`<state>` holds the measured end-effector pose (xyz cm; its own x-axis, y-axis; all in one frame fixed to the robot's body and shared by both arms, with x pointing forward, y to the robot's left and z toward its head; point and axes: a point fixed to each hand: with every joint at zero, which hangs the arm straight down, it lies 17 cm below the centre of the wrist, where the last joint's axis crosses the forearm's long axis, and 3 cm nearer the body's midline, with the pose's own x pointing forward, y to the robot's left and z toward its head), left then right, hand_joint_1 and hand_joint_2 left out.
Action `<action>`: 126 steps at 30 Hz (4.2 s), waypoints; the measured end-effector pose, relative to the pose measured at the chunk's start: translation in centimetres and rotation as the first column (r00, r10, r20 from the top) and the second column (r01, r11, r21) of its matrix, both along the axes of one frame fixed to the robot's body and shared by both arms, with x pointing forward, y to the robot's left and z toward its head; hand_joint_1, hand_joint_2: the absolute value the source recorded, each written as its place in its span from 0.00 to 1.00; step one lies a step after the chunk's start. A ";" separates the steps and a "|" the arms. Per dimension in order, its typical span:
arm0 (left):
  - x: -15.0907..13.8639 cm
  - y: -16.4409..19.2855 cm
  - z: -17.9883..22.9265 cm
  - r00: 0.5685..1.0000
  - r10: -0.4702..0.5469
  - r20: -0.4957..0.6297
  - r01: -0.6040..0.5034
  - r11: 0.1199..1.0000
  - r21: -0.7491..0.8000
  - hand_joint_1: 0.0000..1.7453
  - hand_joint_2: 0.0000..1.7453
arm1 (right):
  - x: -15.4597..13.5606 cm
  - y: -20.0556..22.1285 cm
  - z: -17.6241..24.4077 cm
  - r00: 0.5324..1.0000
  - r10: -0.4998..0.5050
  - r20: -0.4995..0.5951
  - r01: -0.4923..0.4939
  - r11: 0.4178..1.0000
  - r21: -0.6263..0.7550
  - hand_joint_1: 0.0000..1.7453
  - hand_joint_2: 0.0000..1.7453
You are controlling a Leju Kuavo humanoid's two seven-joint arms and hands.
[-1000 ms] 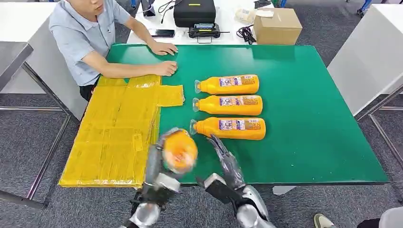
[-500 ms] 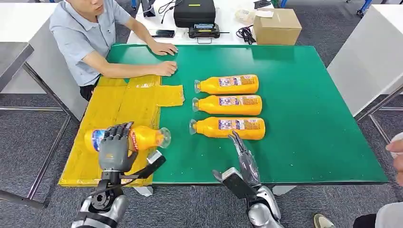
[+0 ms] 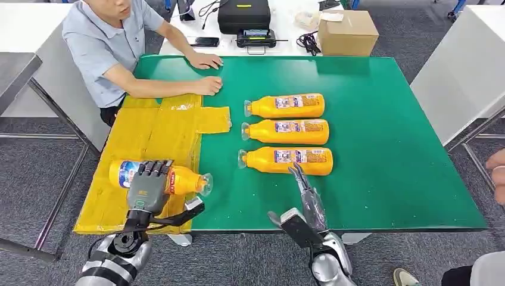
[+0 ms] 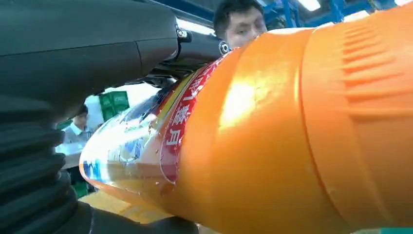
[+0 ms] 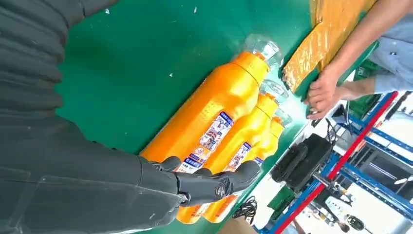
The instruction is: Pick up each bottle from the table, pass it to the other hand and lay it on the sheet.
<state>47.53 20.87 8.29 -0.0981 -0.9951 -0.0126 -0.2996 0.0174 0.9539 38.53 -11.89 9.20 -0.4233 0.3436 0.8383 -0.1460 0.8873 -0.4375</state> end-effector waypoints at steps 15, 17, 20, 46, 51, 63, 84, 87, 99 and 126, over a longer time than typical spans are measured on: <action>3.5 -1.5 -4.2 0.960 -0.070 -0.272 0.077 0.997 0.015 0.00 1.00 | 0.6 -0.1 0.3 1.000 -0.020 0.011 0.020 1.000 -0.008 0.00 1.00; 3.9 -1.4 -4.4 0.953 -0.057 -0.299 0.066 0.998 0.018 0.00 1.00 | 0.9 -0.2 0.1 0.999 -0.035 0.030 0.037 0.996 -0.081 0.00 1.00; 4.4 -1.2 -4.8 0.943 -0.035 -0.332 0.045 0.999 0.022 0.00 1.00 | 1.6 -0.7 0.3 0.996 -0.048 0.080 0.063 0.978 -0.200 0.00 1.00; 4.3 -4.3 -4.6 0.933 0.014 -0.361 0.039 0.990 0.139 0.00 1.00 | 5.1 -5.2 1.1 0.960 -0.083 0.266 0.246 0.701 -0.669 0.00 1.00; 3.5 -5.1 -3.8 0.946 0.039 -0.322 0.015 0.987 0.162 0.00 1.00 | 4.2 -5.2 0.8 0.961 -0.087 0.261 0.243 0.709 -0.662 0.00 1.00; 1.7 -6.4 -0.9 0.979 0.038 -0.200 -0.007 0.988 0.156 0.00 1.00 | 2.8 -5.5 -0.3 0.965 -0.104 0.240 0.240 0.712 -0.659 0.00 1.00; -5.3 -14.0 7.9 0.935 -0.340 0.102 0.351 0.926 -0.138 0.00 1.00 | 3.4 -11.0 0.3 0.945 -0.186 0.268 0.323 0.653 -0.685 0.00 1.00; -7.7 -14.2 9.8 0.909 -0.381 0.172 0.418 0.844 -0.338 0.00 1.00 | 3.1 -12.0 0.2 0.942 -0.201 0.269 0.334 0.646 -0.686 0.00 1.00; -11.2 -15.1 12.6 0.850 -0.431 0.304 0.503 0.487 -0.715 0.00 1.00 | 5.9 -15.9 -1.9 0.959 -0.219 0.178 0.280 0.651 -0.705 0.00 1.00; -11.5 -17.1 14.5 0.814 -0.449 0.368 0.537 0.341 -0.772 0.00 1.00 | 9.1 -13.5 -7.1 0.989 -0.136 -0.054 0.056 0.692 -0.720 0.00 1.00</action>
